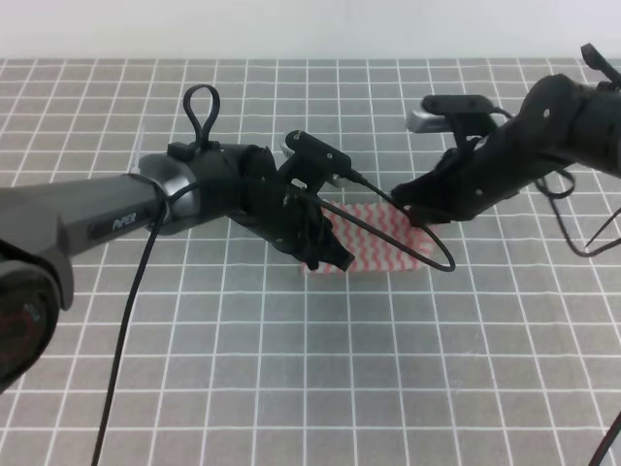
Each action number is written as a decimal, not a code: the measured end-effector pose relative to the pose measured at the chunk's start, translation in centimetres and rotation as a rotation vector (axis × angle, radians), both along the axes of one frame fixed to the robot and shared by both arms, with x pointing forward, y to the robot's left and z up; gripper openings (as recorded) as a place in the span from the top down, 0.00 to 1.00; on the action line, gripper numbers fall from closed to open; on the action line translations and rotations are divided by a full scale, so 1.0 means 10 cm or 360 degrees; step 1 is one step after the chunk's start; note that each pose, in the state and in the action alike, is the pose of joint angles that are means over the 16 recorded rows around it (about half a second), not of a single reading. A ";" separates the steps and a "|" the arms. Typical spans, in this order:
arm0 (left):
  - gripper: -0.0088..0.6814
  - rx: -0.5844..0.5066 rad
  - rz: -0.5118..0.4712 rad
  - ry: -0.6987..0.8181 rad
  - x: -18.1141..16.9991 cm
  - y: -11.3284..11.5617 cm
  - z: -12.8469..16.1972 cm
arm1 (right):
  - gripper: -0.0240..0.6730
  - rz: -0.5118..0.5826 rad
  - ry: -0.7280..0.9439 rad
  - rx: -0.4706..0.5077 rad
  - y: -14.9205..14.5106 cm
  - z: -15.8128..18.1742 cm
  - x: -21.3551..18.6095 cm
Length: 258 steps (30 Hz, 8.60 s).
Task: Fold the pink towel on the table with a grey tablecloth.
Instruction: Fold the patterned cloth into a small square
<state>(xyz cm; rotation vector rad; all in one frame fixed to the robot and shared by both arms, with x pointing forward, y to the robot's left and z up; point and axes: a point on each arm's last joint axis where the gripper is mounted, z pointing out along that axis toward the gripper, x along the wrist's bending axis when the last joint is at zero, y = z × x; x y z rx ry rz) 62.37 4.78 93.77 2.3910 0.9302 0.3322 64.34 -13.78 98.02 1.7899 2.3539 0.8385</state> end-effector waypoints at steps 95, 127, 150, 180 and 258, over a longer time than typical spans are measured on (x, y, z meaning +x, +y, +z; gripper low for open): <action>0.99 -0.0211 0.0108 -0.0375 -0.11 0.47 1.33 | 0.74 0.0092 -0.0004 0.0707 0.77 -0.13 -0.06; 0.99 -0.0178 0.0089 -0.0373 -0.11 0.48 1.32 | 0.99 0.0392 0.0186 0.0583 0.84 -0.46 -0.20; 0.99 -0.0249 0.0033 -0.0153 -0.12 0.35 1.06 | 0.99 0.0392 0.0082 0.0354 0.34 -0.29 -0.05; 0.99 -0.0191 -0.0124 0.0178 -0.01 0.07 0.03 | 0.99 0.0326 -0.0126 0.0235 0.34 -0.32 0.21; 0.99 -0.0378 0.0668 -0.0541 -3.34 2.37 1.50 | 0.99 -0.0428 -0.1232 0.0615 -0.96 1.46 -2.28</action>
